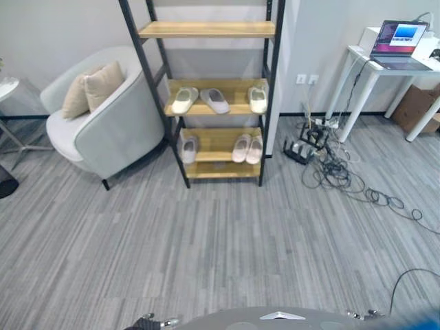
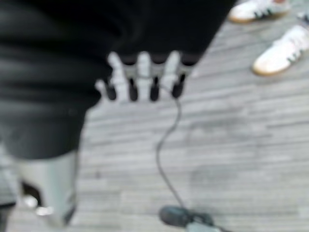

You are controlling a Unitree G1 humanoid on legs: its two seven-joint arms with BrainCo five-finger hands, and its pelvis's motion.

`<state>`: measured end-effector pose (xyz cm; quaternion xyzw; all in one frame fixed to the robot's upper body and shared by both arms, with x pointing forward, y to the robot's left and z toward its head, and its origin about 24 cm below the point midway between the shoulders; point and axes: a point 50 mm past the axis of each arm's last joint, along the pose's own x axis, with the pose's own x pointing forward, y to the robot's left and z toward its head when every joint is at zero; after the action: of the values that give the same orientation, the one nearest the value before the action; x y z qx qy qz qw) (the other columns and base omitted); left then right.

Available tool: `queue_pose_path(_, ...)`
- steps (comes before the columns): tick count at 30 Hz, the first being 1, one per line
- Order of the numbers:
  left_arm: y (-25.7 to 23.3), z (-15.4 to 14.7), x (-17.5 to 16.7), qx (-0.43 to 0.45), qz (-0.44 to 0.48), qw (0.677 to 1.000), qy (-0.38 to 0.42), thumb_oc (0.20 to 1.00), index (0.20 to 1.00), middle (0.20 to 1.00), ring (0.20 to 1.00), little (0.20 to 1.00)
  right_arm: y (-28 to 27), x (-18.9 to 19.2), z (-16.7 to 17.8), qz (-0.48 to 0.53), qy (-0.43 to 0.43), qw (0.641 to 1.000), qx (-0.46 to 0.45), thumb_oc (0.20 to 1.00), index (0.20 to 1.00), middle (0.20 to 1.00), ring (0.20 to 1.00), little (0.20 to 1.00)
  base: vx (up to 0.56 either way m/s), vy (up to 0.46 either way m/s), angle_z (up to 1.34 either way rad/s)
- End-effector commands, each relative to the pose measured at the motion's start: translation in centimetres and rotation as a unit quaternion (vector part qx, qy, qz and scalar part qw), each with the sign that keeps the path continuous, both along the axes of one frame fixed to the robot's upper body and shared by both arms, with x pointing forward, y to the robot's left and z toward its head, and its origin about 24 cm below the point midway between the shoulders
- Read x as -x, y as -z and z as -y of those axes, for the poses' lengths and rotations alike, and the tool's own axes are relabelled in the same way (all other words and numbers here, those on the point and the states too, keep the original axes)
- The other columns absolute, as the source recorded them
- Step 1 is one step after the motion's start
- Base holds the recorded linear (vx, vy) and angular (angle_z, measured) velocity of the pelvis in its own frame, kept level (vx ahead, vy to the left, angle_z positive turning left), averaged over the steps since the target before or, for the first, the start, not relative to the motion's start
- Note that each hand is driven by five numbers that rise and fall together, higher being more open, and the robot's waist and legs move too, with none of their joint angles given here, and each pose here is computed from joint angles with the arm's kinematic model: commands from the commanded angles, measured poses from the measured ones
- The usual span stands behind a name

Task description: Arrange the slippers neatly on the shoe rack.

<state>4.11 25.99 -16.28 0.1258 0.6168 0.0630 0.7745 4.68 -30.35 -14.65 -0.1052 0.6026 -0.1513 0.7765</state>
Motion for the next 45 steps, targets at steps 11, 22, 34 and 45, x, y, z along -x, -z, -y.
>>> queue_pose_path(11, -0.1, -0.1, -1.2, -0.005, 0.001, 1.0, 0.024, 1.0, 1.0, 1.0, 1.0, 1.0, 0.4, -0.8, -1.7, 0.017, -0.034, 0.999, -0.028, 1.0, 1.0, 1.0, 1.0, 1.0, 0.01, -0.034, 0.02)
queue_pose_path(22, -0.6, 1.3, -5.6, -0.001, 0.052, 0.992, 0.116, 1.0, 1.0, 1.0, 1.0, 1.0, -0.6, -2.8, 0.0, 0.035, -0.049, 0.998, -0.006, 1.0, 1.0, 1.0, 1.0, 1.0, 0.02, -0.07, 0.05)
queue_pose_path(34, -0.4, -0.3, -2.5, -0.024, -0.012, 0.991, 0.131, 1.0, 1.0, 1.0, 1.0, 1.0, -0.8, -5.7, -2.2, 0.082, -0.107, 0.991, -0.024, 1.0, 1.0, 1.0, 1.0, 1.0, 0.35, 0.159, -0.13)
queue_pose_path(45, -3.0, -1.9, -9.3, -0.06, 0.11, 0.982, 0.143, 1.0, 1.0, 1.0, 1.0, 1.0, -2.1, -6.4, -2.0, 0.118, -0.152, 0.981, -0.011, 1.0, 1.0, 1.0, 1.0, 1.0, 0.32, 0.135, 0.01)
